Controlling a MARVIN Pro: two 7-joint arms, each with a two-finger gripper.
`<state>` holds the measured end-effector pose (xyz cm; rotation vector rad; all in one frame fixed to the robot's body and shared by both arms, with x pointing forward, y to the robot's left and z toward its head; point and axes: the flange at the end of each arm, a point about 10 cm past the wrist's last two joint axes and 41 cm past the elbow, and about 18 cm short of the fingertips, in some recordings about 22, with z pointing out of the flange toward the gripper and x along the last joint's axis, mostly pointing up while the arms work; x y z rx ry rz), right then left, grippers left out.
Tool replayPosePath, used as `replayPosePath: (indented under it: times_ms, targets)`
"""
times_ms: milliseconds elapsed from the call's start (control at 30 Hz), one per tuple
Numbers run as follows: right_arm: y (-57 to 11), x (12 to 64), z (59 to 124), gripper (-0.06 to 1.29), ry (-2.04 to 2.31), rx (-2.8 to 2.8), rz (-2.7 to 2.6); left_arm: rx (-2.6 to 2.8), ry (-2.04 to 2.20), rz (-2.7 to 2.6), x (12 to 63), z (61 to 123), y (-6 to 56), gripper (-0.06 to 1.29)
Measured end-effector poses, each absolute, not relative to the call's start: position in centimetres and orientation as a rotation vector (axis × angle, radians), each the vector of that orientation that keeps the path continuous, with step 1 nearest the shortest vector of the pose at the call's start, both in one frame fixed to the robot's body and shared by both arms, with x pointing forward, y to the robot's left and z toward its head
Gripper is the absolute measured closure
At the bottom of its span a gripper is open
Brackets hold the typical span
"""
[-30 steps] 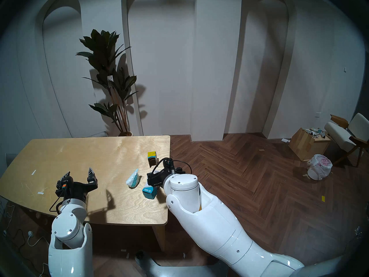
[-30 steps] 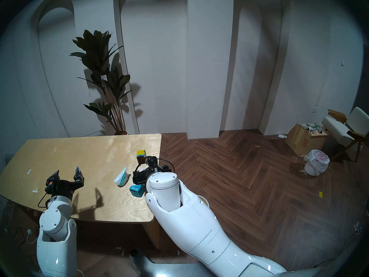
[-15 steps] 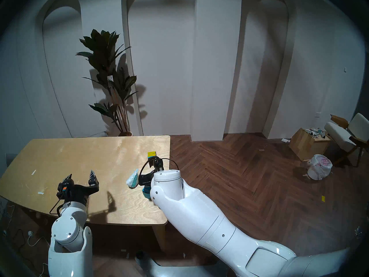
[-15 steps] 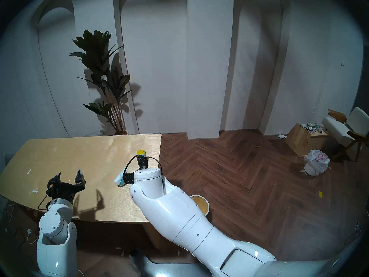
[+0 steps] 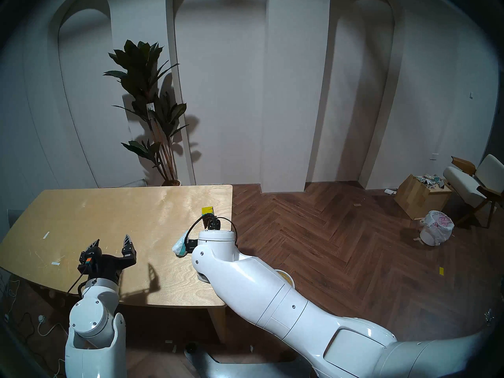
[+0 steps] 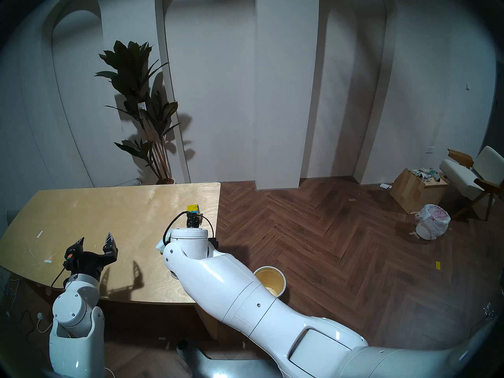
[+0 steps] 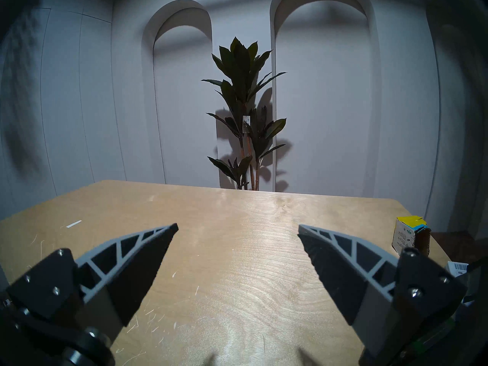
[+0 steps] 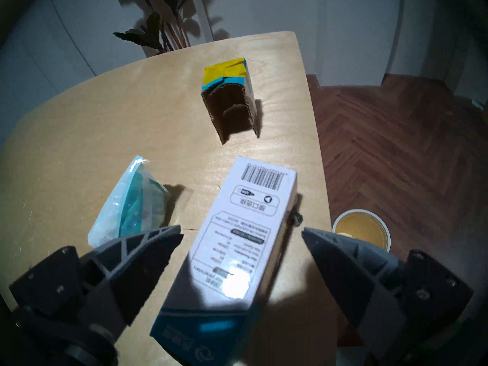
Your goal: Put the trash into the trash bin on the ground
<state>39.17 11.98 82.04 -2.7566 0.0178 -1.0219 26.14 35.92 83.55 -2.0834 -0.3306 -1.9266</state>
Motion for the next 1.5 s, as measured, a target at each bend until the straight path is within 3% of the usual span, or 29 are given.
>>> replayPosePath:
  times_ms: [600,667,700,733,1033,1500]
  targets:
    - [13.9,39.0,81.2,0.00,0.341,-2.868,-0.937,-2.091,-0.330,-1.904,25.4,83.3,35.6,0.00]
    - [14.0,39.0,81.3,0.22,0.353,-2.865,-0.942,-2.090,-0.332,-1.903,25.4,83.3,35.6,0.00]
    - [14.0,39.0,81.5,0.51,0.361,-2.862,-0.946,-2.090,-0.333,-1.903,25.4,83.2,35.6,0.00]
    - [14.0,39.1,81.6,0.67,0.367,-2.858,-0.953,-2.090,-0.334,-1.903,25.4,83.2,35.6,0.00]
    - [12.6,40.1,85.0,0.76,0.453,-2.771,-1.083,-2.111,-0.321,-1.926,25.9,83.1,34.5,0.00]
    - [4.5,45.4,86.5,0.76,0.621,-2.694,-1.325,-2.119,-0.304,-1.947,26.5,83.3,33.8,0.00]
